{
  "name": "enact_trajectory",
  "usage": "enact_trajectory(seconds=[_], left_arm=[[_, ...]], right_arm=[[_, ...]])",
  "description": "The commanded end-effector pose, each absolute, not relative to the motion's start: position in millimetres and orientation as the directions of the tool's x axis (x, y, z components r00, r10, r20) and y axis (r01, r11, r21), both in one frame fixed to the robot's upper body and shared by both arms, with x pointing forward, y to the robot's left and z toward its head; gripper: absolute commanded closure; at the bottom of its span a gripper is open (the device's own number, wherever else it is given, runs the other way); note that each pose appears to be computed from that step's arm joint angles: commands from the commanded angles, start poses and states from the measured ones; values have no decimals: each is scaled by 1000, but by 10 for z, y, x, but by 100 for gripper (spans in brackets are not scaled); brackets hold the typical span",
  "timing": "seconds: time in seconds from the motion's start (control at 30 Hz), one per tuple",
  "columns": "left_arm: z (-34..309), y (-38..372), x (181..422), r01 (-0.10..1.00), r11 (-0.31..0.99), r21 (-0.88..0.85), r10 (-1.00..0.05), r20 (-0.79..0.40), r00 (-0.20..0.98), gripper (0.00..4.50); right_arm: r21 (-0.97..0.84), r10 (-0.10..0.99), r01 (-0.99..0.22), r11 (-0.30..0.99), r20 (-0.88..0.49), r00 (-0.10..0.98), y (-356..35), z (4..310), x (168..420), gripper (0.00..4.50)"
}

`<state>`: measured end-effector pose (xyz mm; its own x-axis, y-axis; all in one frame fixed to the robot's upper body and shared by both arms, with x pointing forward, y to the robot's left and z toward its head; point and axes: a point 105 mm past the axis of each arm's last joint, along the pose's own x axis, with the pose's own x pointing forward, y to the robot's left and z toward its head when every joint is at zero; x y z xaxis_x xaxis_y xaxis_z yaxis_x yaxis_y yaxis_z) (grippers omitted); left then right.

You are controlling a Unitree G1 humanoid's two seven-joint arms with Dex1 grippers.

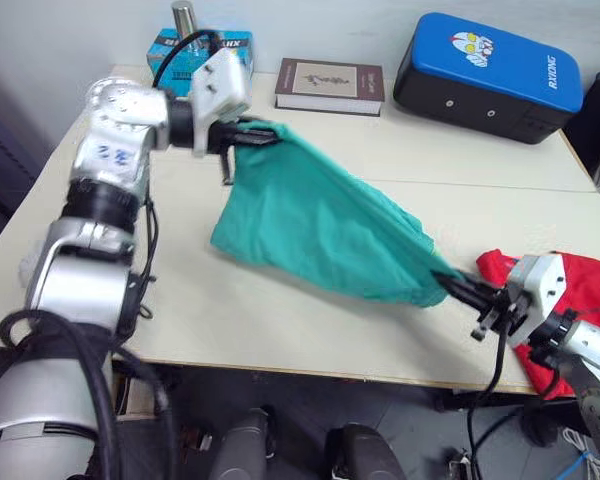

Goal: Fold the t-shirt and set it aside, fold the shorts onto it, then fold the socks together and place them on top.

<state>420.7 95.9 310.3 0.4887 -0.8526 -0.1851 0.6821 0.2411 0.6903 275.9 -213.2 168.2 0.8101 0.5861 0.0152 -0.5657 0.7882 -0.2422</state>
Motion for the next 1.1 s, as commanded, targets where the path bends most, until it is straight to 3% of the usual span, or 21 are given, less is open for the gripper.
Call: enact_trajectory(seconds=[0.03,0.27,0.33,0.43,0.6,0.7,0.77,0.83,0.93,1.03,1.1], left_arm=[[3256,1080,4425,515,396,760,-742,-65,667,447],[2902,1004,4643,466,480,743,-627,-81,775,447],[2904,1032,4692,429,560,709,-587,-26,809,407],[2945,1095,4736,354,624,696,-529,43,847,325],[3071,1342,4764,268,729,630,-441,134,887,164],[3050,1314,4643,430,686,587,-591,106,800,67],[2949,1239,4451,615,551,564,-765,47,643,5],[2767,1256,4208,753,351,556,-892,-46,450,1],[2404,1405,3943,826,105,553,-930,-239,278,1],[2105,1546,3799,847,15,531,-913,-338,228,1],[1914,1560,3787,829,5,559,-888,-379,261,1]], right_arm=[[-242,453,-441,864,-8,891,-2269,1607,2924,450],[-249,295,-289,925,-11,955,-2217,1563,3215,450],[-219,243,-233,948,22,970,-2224,1582,3241,450],[-244,188,-169,955,59,980,-2230,1601,3235,369],[-307,91,-43,951,142,986,-2361,1712,3161,192],[-359,184,-102,928,201,962,-2308,1865,3050,81],[-404,273,-172,898,208,939,-2243,1928,2969,9],[-414,429,-328,849,178,886,-2042,1933,2852,4],[-452,642,-564,691,25,766,-1690,1738,2656,4],[-461,703,-658,596,-97,704,-1470,1492,2608,4],[-508,677,-617,601,-87,731,-1399,1436,2714,4]])
